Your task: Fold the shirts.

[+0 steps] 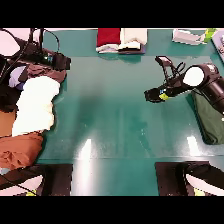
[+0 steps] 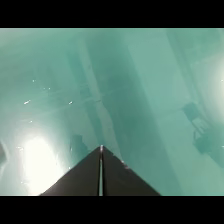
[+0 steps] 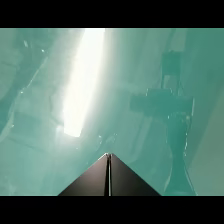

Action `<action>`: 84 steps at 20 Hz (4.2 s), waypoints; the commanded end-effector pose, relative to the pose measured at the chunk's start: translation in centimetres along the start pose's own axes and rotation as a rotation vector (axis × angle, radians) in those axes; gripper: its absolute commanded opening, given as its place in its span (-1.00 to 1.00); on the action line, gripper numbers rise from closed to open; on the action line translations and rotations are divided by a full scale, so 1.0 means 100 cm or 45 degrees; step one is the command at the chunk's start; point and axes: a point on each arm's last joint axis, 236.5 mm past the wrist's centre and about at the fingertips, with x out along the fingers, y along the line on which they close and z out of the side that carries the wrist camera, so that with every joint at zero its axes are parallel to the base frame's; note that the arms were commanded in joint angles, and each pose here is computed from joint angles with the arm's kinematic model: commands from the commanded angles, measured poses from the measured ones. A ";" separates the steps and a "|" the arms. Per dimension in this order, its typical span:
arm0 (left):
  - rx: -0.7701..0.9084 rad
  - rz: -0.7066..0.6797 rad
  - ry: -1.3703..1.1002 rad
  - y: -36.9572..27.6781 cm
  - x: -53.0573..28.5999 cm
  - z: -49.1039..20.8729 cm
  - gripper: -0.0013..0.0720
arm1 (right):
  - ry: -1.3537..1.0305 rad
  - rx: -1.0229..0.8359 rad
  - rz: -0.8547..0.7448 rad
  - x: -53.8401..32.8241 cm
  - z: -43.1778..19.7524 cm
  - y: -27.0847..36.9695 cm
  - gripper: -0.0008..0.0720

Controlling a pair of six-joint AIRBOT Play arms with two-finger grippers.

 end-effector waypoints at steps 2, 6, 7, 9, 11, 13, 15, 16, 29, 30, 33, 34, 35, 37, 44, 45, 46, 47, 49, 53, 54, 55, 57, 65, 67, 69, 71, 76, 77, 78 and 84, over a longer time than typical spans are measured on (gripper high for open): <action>0.000 0.001 -0.001 0.000 0.000 0.000 -0.90 | -0.015 0.000 0.005 0.000 0.003 0.001 -0.93; 0.000 0.001 -0.001 0.000 0.000 0.000 -0.90 | -0.013 -0.001 0.005 0.000 0.003 0.001 -0.93; 0.000 0.001 -0.001 0.000 0.000 0.000 -0.90 | -0.013 0.000 0.005 0.000 0.003 0.001 -0.93; 0.000 0.001 -0.001 0.000 0.000 0.000 -0.90 | -0.014 -0.001 0.005 0.000 0.003 0.001 -0.93; 0.000 0.001 -0.001 0.000 0.000 0.000 -0.90 | -0.014 -0.001 0.004 0.000 0.003 0.001 -0.93; -0.023 -0.016 -0.011 -0.003 0.000 0.002 -0.90 | -0.013 0.000 0.004 0.000 0.002 0.001 -0.93; 0.003 0.001 -0.090 0.001 0.000 0.017 -0.89 | -0.009 -0.001 0.003 0.000 0.002 0.001 -0.93; 0.022 0.077 -0.142 0.017 0.000 0.027 -0.86 | -0.008 -0.001 0.003 0.000 0.002 0.001 -0.93; -0.296 0.477 0.047 0.223 0.173 -0.046 0.72 | -0.008 0.002 0.011 0.000 0.002 0.003 -0.93; -0.293 0.474 0.037 0.225 0.183 -0.048 0.71 | -0.011 0.003 0.012 0.000 0.002 0.003 -0.93; -0.292 0.474 0.033 0.226 0.186 -0.047 0.50 | -0.011 0.003 0.012 0.001 0.002 0.002 -0.93; -0.293 0.477 0.059 0.226 0.183 -0.049 -0.08 | -0.013 0.002 0.011 0.001 0.002 0.002 -0.93; -0.285 0.478 0.082 0.225 0.179 -0.048 -0.63 | -0.017 0.002 0.012 0.000 0.003 0.003 -0.93; -0.264 0.483 0.105 0.224 0.163 -0.034 -0.90 | -0.051 -0.005 0.019 -0.007 0.012 0.006 -0.93; -0.010 0.483 -0.549 0.135 -0.076 0.140 -0.90 | -0.502 -0.093 0.086 -0.138 0.101 0.034 -0.94; 0.045 0.465 -0.631 0.110 -0.117 0.147 -0.90 | -0.588 -0.086 0.091 -0.163 0.111 0.033 -0.93; 0.090 0.444 -0.681 0.087 -0.149 0.148 -0.90 | -0.658 -0.076 0.088 -0.185 0.118 0.030 -0.94; 0.133 0.414 -0.718 0.065 -0.174 0.145 -0.90 | -0.724 -0.062 0.079 -0.207 0.123 0.024 -0.94; 0.208 0.317 -0.753 0.018 -0.205 0.136 -0.90 | -0.847 -0.031 0.057 -0.247 0.130 0.012 -0.94; 0.384 -0.014 -0.620 -0.097 -0.176 0.107 -0.90 | -1.009 0.033 -0.003 -0.300 0.131 -0.013 -0.94; 0.434 -0.112 -0.578 -0.131 -0.160 0.099 -0.90 | -1.030 0.049 -0.017 -0.307 0.129 -0.019 -0.94; 0.484 -0.209 -0.533 -0.168 -0.142 0.089 -0.90 | -1.043 0.065 -0.032 -0.312 0.127 -0.025 -0.94; 0.599 -0.393 -0.413 -0.243 -0.098 0.059 -0.90 | -1.048 0.090 -0.056 -0.317 0.123 -0.034 -0.94; 0.664 -0.413 0.070 -0.273 0.040 -0.025 0.52 | -0.918 0.114 -0.079 -0.296 0.113 -0.042 -0.93; 0.519 -0.268 0.155 -0.201 0.046 -0.012 0.52 | -0.877 0.121 -0.081 -0.287 0.112 -0.044 -0.93; 0.314 -0.130 0.271 -0.123 0.052 -0.010 0.52 | -0.812 0.129 -0.086 -0.274 0.109 -0.047 -0.93; 0.162 -0.028 0.339 -0.060 0.061 -0.017 0.52 | -0.742 0.115 -0.088 -0.260 0.107 -0.047 -0.94; -0.043 0.072 0.600 0.020 0.113 -0.106 0.52 | -0.598 0.036 -0.049 -0.220 0.110 -0.027 -0.94; -0.058 0.077 0.626 0.024 0.125 -0.124 0.52 | -0.578 0.025 -0.041 -0.213 0.112 -0.023 -0.93; -0.065 0.081 0.639 0.027 0.137 -0.140 0.52 | -0.557 0.015 -0.034 -0.206 0.113 -0.020 -0.94; -0.187 -0.083 0.662 -0.005 0.178 -0.176 0.52 | -0.493 -0.018 -0.012 -0.182 0.117 -0.008 -0.94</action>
